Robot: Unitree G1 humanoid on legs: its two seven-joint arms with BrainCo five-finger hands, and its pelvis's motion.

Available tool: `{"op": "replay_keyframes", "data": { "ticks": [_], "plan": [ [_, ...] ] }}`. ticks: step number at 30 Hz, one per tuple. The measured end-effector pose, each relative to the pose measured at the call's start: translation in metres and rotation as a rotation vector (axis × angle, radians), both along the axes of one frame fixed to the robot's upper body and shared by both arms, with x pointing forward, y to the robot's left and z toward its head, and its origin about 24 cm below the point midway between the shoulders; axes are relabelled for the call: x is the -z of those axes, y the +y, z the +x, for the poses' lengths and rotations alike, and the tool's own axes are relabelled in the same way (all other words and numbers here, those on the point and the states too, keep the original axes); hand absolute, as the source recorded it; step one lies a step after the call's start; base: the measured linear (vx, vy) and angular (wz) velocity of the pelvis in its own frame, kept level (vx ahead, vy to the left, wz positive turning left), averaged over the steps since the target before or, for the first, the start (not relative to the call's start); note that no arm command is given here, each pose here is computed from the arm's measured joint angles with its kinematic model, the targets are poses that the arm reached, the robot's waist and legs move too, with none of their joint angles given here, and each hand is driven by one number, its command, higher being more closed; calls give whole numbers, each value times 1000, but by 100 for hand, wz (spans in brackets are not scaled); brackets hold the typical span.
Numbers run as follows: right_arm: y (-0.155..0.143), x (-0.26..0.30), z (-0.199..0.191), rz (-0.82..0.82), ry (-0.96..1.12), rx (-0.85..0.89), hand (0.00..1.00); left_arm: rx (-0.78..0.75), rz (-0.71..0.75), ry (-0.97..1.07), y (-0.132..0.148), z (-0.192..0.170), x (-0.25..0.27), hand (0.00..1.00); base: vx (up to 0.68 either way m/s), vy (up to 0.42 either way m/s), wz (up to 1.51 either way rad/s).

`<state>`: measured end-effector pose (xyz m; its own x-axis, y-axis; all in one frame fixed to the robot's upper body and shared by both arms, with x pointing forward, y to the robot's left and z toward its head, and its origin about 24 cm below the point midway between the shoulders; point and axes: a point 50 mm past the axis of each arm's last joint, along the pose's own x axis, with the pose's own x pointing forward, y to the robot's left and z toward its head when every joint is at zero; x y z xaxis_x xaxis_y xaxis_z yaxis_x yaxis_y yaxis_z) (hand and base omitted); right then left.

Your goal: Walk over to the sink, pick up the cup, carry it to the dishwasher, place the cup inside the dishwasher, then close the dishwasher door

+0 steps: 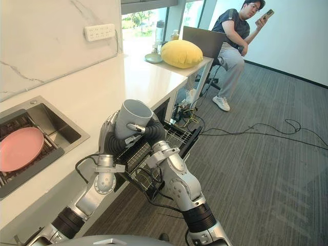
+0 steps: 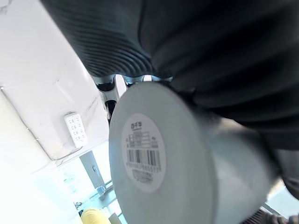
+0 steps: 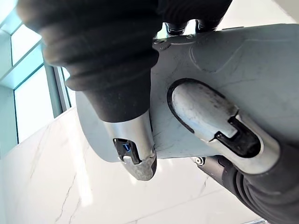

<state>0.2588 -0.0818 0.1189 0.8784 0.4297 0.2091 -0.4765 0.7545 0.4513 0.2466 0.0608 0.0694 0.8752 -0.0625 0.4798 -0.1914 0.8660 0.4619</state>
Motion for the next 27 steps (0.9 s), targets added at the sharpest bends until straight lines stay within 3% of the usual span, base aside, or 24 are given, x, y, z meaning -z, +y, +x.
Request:
{"op": "replay_keyframes", "data": {
  "ticks": [6, 7, 14, 27],
  "plan": [
    [2, -2, 1, -54, -29, -3, 100, -27, -4, 3, 3, -3, 5, 100, -31, -24, 3],
    [3, -3, 1, -64, -39, -1, 100, -32, -7, 3, 3, -3, 6, 0, -20, -17, 3],
    [6, -16, 6, -90, -113, 7, 100, -30, -117, 68, 5, -11, 16, 0, -16, -13, 4],
    [5, -15, 3, 8, -110, 52, 100, -110, -255, 47, 10, -8, 5, 0, -30, -18, 1]
  ]
}}
